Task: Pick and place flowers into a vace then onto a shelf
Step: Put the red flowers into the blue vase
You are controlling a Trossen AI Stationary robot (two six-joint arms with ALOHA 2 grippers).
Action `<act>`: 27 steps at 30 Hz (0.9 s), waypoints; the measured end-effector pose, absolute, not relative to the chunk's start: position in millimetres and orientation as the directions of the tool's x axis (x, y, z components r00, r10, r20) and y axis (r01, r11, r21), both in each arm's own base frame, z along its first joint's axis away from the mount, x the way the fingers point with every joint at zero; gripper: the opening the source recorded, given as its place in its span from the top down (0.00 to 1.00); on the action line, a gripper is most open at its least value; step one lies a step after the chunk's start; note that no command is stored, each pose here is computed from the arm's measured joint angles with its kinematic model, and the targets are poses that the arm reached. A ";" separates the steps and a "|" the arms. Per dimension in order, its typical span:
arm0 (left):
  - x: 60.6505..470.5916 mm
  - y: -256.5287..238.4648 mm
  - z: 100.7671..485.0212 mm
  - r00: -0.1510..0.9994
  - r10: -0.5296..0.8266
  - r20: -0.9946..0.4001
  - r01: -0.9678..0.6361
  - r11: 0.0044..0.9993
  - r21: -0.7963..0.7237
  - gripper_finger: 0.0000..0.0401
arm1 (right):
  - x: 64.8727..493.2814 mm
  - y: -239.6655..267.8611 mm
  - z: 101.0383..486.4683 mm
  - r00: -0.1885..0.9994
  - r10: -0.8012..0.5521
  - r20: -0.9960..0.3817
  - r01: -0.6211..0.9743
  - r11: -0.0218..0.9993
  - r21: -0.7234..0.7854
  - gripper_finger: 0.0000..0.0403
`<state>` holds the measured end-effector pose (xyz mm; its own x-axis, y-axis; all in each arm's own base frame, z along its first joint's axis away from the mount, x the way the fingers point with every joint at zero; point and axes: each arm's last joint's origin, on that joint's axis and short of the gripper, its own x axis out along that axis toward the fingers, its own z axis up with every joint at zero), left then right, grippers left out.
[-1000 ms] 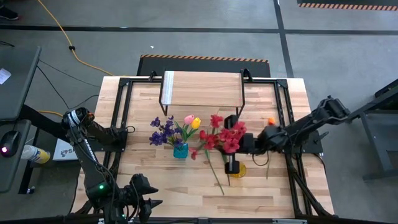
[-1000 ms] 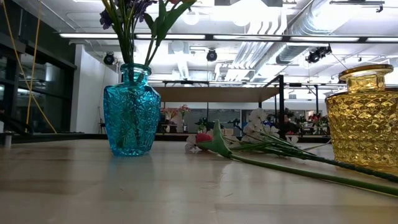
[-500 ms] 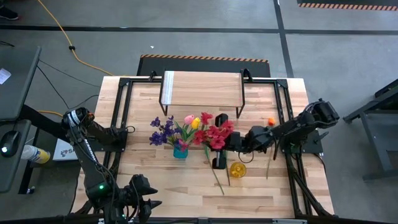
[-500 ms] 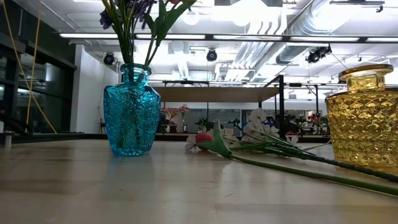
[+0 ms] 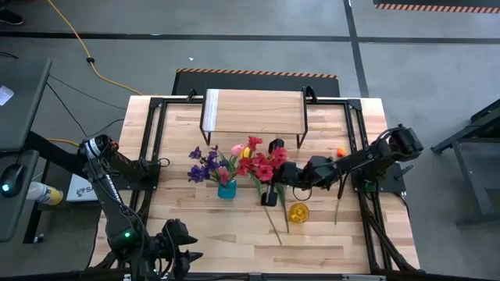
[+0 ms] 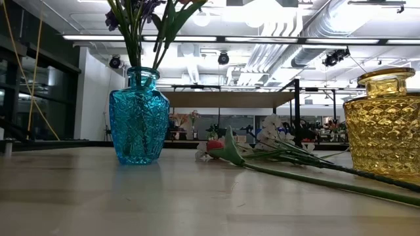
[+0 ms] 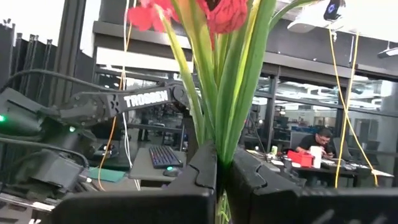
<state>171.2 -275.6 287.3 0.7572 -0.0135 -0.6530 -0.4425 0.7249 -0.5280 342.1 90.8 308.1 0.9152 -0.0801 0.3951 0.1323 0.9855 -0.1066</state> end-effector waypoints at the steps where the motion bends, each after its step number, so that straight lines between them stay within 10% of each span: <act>1: 171.2 -275.6 287.3 0.757 -0.013 -0.653 -0.443 0.725 -0.528 0.28 | 343.2 91.2 306.2 0.917 -0.080 0.390 0.132 0.985 -0.108 0.98; 27: 171.0 -275.0 287.1 0.756 -0.008 -0.655 -0.444 0.728 -0.522 0.28 | 381.9 100.5 291.5 0.968 -0.142 0.206 0.174 0.973 -0.149 0.99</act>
